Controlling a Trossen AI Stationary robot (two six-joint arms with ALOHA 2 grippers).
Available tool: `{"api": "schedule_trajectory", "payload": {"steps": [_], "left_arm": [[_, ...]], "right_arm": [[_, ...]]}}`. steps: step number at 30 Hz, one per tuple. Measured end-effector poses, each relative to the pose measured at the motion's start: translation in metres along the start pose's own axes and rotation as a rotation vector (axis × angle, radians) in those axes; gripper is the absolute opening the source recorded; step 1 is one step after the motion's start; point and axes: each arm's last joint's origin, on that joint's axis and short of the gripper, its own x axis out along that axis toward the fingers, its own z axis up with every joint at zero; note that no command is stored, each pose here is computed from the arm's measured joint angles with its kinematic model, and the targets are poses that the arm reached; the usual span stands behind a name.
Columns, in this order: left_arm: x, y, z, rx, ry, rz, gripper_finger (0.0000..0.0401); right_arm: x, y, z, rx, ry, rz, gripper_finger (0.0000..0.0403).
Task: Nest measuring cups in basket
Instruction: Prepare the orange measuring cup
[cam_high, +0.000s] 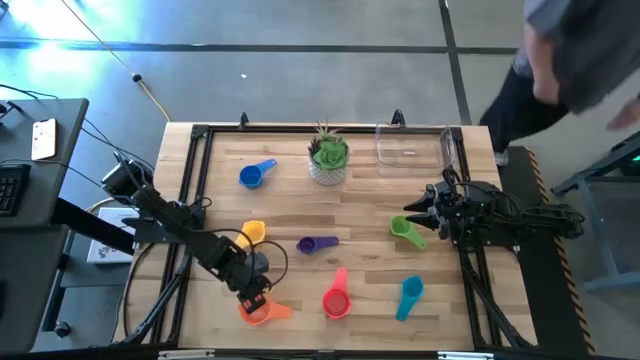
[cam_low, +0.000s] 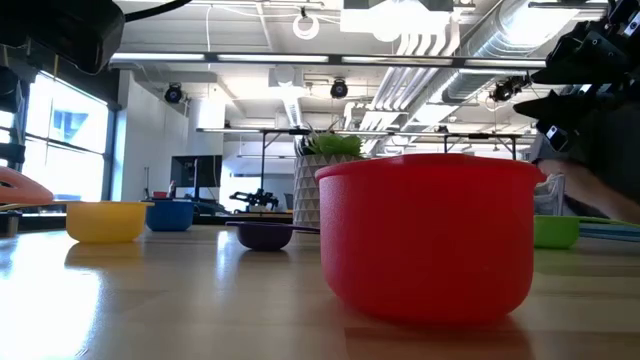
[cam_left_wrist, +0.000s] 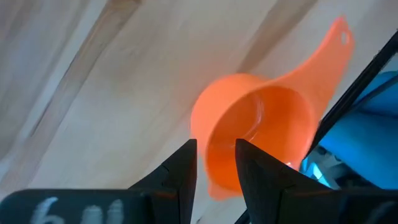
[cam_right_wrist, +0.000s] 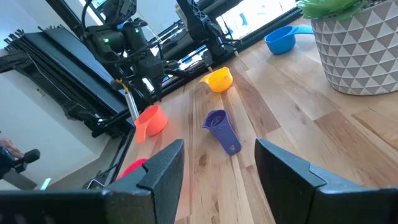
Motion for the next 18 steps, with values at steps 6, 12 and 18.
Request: {"api": "schedule_trajectory", "payload": {"steps": [6,12,18], "left_arm": [[0.003,0.0,-0.001,0.008,0.004,0.011,0.0102],[0.01,0.0,0.0,0.034,0.015,0.026,0.0102],[0.014,0.001,0.001,0.032,0.018,0.042,0.0101]], "right_arm": [[0.0,0.0,0.0,0.0,0.0,0.0,0.0188],[0.0,0.0,0.0,0.0,0.0,0.0,0.0188],[0.0,0.0,0.0,0.0,-0.001,-0.001,0.0188]]}}
